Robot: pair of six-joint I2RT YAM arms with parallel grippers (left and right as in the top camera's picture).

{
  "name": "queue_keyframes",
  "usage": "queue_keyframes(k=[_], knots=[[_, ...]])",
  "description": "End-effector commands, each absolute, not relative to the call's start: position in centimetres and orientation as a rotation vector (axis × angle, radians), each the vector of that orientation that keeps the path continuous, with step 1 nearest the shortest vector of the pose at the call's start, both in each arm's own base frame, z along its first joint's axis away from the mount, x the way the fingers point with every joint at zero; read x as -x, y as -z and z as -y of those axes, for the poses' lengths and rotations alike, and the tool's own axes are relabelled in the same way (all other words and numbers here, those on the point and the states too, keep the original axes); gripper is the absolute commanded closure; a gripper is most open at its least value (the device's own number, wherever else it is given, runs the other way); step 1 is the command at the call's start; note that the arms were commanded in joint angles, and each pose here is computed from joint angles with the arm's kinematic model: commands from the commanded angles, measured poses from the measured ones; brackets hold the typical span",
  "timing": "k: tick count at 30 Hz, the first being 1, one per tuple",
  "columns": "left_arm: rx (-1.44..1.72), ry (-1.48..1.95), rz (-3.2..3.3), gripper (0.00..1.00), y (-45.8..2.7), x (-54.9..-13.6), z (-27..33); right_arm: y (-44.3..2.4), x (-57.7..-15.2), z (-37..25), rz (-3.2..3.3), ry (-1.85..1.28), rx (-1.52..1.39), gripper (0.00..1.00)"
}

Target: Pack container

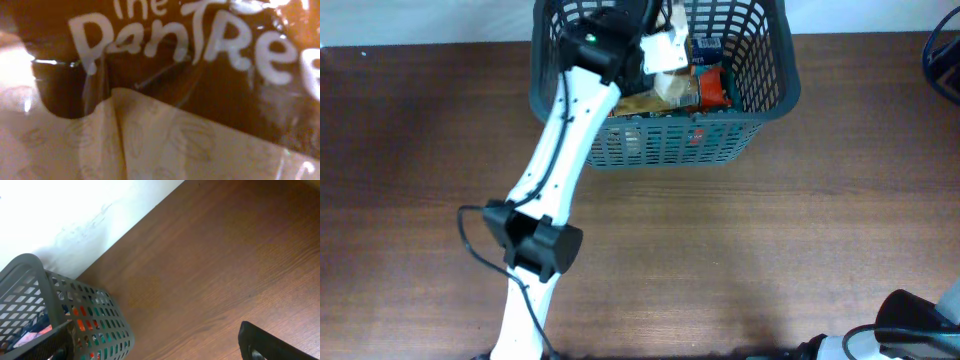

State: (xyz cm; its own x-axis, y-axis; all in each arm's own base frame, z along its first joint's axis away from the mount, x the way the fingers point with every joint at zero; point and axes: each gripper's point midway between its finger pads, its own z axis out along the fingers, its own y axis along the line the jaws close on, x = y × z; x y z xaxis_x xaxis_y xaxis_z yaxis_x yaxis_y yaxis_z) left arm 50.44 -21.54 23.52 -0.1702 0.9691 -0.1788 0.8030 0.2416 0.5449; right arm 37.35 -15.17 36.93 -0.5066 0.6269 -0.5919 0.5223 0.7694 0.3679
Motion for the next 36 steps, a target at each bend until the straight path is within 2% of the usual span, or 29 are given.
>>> queue_keyframes(k=[1, 2, 3, 5, 6, 7, 8, 12, 17, 20, 21, 23, 26, 28, 36], knots=[[-1.672, -0.424, -2.066, 0.98, -20.8, -50.0, 22.8, -37.0, -37.4, 15.1, -2.213, -0.188, -0.858, 0.01], [-1.677, -0.365, -2.091, 0.93, -19.6, -49.6, 23.7, -37.1, -37.4, 15.2, -2.213, -0.188, -0.858, 0.01], [-1.667, -0.348, -2.101, 0.78, -19.4, -49.4, 24.0, -37.0, -37.4, 15.1, -2.213, -0.188, -0.858, 0.01], [-1.644, -0.350, -2.114, 0.59, -19.5, -49.2, 24.4, -37.1, -37.4, 15.2, -2.213, -0.188, -0.858, 0.01], [-1.630, -0.369, -2.117, 0.45, -19.8, -49.1, 24.5, -37.0, -37.4, 15.1, -2.213, -0.188, -0.858, 0.01], [-1.591, -0.401, -2.127, 0.14, -20.4, -49.1, 24.4, -37.1, -37.4, 15.2, -2.213, -0.188, -0.858, 0.01], [-1.544, -0.426, -2.139, 0.01, -21.1, -49.2, 24.2, -37.0, -37.4, 15.1, -2.213, -0.188, -0.858, 0.01], [-1.402, -0.451, -2.113, 0.01, -26.0, -48.4, 23.1, -37.0, -37.4, 15.1, -2.213, -0.188, -0.858, 0.01], [-1.124, -0.474, -2.046, 0.01, -35.9, -46.8, 17.6, -37.1, -37.4, 15.2, -2.213, -0.188, -0.858, 0.01], [-0.872, -0.479, -2.036, 0.01, -41.5, -45.2, 11.8, -37.1, -37.4, 15.2, -2.213, -0.188, -0.858, 0.01], [-0.701, -0.477, -2.043, 0.01, -44.0, -44.3, 8.0, -37.0, -37.4, 15.1, -2.214, -0.188, -0.857, 0.01], [-0.460, -0.466, -2.062, 0.01, -46.0, -43.1, 3.3, -37.0, -37.4, 15.1, -2.213, -0.188, -0.858, 0.01], [-0.087, -0.425, -2.124, 0.01, -46.4, -41.1, -3.1, -37.1, -37.4, 15.2, -2.213, -0.188, -0.858, 0.01], [0.093, -0.421, -2.202, 0.01, -44.8, -39.6, -6.9, -37.1, -37.4, 15.2, -2.213, -0.188, -0.858, 0.01], [0.275, -0.297, -2.427, 0.01, -37.7, -38.8, -13.5, -37.1, -37.4, 15.2, -2.213, -0.187, -0.857, 0.01]])
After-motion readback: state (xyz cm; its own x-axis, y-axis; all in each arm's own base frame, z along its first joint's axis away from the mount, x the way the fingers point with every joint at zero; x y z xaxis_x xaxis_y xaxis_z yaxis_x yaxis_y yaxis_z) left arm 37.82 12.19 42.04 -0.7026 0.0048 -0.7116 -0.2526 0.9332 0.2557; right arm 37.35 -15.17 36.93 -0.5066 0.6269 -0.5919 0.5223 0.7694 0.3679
